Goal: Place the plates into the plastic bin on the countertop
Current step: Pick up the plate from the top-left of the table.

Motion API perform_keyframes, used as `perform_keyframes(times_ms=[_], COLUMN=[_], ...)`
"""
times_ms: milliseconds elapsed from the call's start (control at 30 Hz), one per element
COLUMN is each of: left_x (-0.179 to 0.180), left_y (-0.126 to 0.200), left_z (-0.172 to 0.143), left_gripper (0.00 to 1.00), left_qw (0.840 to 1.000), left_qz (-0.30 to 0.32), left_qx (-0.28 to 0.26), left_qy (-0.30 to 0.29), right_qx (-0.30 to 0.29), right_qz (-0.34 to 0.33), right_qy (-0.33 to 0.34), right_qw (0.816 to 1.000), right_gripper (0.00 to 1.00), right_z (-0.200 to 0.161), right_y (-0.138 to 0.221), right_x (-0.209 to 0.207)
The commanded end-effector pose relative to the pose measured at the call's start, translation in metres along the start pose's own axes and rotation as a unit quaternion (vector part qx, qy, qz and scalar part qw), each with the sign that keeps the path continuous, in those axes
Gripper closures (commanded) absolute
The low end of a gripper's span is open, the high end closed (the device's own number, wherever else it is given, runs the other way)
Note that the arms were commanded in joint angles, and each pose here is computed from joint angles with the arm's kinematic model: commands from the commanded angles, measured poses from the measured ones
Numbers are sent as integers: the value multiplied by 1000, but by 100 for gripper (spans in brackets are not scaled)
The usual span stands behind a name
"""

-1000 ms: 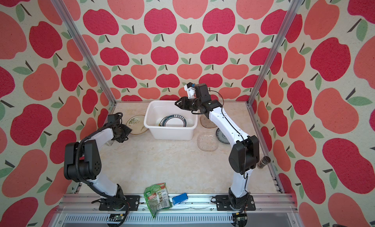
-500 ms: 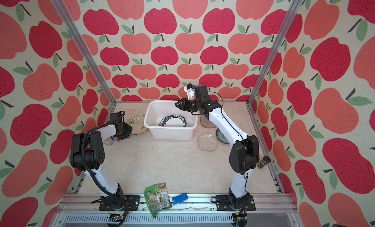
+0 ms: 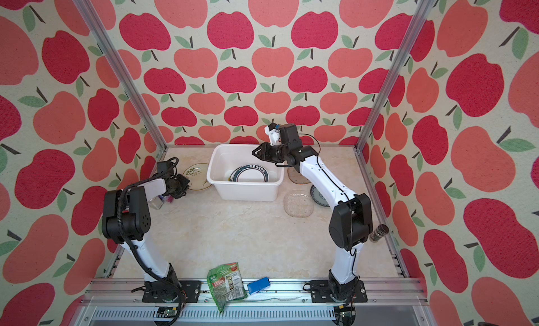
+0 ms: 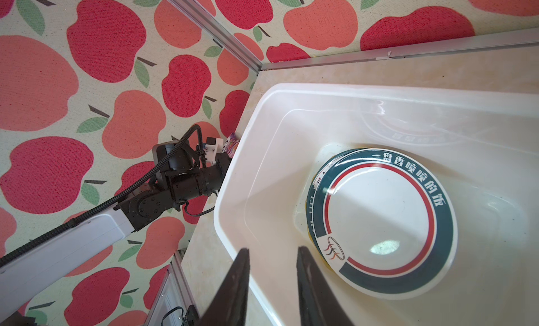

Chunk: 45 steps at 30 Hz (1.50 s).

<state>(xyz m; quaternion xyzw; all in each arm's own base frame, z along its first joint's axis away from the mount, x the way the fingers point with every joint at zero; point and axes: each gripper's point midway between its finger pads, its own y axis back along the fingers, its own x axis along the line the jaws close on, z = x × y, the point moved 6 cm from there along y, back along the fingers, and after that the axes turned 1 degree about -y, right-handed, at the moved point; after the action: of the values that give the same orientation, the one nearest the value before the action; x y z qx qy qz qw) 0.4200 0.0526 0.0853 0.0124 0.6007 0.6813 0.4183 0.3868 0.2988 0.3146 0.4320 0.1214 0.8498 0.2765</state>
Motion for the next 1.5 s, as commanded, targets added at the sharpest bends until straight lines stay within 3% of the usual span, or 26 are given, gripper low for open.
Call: perform_keyframes(times_ms=[0,433,600,867,967,1167,1467], left_x=[6,-49,-67,-131,-164,-225,-275], left_y=[8,122,172,231,234,205,150], left_z=[5,47,54,50,43,17,-42], left_gripper=[100,100,100,100,100,100,100], left_qw=[1000,987,969,943,941,936,913], left_qz=[10,-38,-31,-86,-139,-248,-273], left_qx=[-13,-146,-228,-280,-251,-126,24], left_qy=[2,-59,-91,-160,-180,-217,-304], right_qx=[-11,-15,-31,-53,-61,-80,-130], right_qz=[-3,-10,-17,-27,-29,-37,-36], right_qy=[1,4,9,11,6,-7,-38], right_qw=[1000,1000,999,998,998,996,990], right_gripper=[69,69,69,69,69,69,70], right_z=[3,3,8,22,30,47,75], right_y=[15,24,36,52,58,73,93], right_x=[5,3,2,-7,-15,-32,-62])
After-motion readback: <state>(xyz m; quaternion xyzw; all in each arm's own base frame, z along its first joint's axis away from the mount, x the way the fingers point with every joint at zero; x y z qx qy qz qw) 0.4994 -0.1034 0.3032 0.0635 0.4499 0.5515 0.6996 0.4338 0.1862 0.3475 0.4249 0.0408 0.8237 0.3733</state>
